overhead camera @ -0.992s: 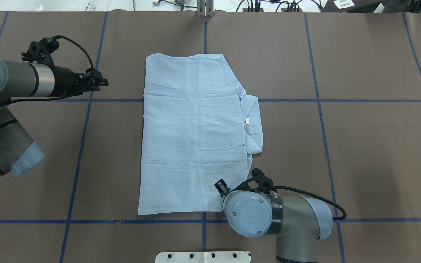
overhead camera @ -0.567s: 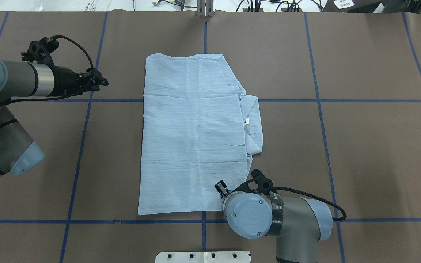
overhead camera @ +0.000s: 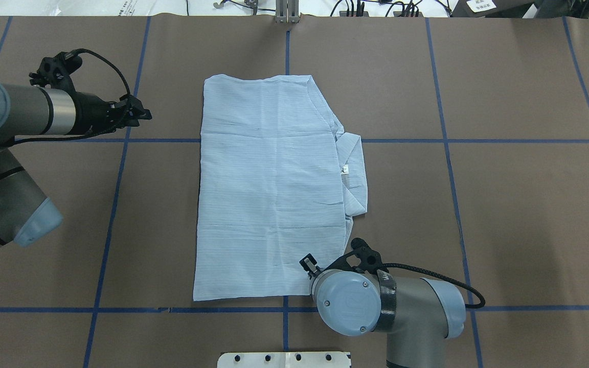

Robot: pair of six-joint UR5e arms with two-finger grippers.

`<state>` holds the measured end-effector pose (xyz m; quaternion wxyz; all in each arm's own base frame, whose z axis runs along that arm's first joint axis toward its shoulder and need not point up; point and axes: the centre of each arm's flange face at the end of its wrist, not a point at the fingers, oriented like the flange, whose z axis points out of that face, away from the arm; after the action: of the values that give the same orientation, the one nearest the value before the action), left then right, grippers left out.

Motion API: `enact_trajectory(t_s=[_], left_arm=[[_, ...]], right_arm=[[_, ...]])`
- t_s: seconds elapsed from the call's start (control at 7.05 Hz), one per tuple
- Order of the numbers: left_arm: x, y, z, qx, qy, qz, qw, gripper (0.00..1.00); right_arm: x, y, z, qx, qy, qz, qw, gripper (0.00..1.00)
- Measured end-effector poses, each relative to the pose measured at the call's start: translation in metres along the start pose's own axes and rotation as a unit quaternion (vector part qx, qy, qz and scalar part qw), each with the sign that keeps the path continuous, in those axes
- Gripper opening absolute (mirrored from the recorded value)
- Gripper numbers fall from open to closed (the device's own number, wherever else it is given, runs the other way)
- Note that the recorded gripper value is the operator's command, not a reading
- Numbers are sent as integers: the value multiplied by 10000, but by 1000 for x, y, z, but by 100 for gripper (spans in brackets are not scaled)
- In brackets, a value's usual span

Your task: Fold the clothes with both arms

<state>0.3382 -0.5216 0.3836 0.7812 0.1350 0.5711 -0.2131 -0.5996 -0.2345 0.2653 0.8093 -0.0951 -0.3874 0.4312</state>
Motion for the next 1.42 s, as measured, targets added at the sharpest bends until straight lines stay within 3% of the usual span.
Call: enact_trajectory(t_s=[1.13, 1.42], left_arm=[[10, 4, -10, -7, 88, -107, 9999, 44], [38, 45, -27, -275, 193, -655, 9973, 45]], right_arm=[[-8, -7, -17, -45, -106, 57, 9999, 0], [-9, -11, -19, -45, -122, 76, 9999, 0]])
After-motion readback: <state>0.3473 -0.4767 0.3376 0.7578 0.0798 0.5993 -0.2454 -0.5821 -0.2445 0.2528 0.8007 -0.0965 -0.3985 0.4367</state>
